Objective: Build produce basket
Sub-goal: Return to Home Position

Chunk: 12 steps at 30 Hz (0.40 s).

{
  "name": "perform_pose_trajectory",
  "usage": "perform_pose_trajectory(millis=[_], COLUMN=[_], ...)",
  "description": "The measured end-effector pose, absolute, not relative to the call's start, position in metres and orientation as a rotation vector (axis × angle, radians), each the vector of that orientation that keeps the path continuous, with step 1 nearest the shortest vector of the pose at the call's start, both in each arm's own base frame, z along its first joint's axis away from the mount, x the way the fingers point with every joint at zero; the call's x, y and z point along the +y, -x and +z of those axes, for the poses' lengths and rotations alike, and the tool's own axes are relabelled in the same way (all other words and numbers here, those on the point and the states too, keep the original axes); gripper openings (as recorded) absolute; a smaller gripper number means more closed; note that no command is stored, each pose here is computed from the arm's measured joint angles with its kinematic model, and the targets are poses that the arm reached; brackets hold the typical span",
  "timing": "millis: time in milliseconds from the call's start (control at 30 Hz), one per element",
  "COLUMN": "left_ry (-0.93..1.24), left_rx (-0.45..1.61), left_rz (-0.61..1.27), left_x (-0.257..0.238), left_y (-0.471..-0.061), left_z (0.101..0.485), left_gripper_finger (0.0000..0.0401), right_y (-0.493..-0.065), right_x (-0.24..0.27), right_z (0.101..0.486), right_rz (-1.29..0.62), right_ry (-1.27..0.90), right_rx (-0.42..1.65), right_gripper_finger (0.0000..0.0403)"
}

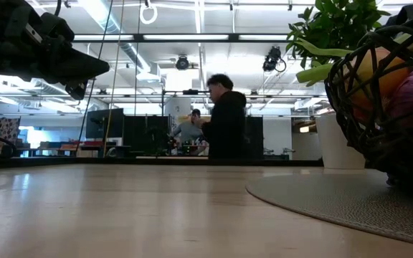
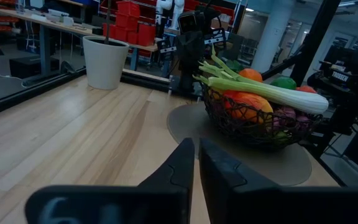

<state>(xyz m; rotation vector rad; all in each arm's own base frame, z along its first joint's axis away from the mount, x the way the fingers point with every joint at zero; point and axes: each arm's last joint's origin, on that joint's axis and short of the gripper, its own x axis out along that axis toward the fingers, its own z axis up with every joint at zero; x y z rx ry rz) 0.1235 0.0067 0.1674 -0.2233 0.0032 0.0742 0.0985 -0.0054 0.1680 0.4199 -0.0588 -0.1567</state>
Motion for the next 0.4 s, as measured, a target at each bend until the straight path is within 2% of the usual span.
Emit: perform_pose_trajectory(millis=[400], left_ry=[0.223], left_rx=[0.003], left_rz=[0.074], left_x=[0.0067], left_y=[-0.1235], left_z=[0.1674], left_gripper_finger=[0.0035], right_y=[-0.0985], right_x=[-0.0054], right_z=[0.1680], right_rz=[-0.157], right_ry=[-0.420], right_rx=[-0.059], right_gripper_finger=[0.0017])
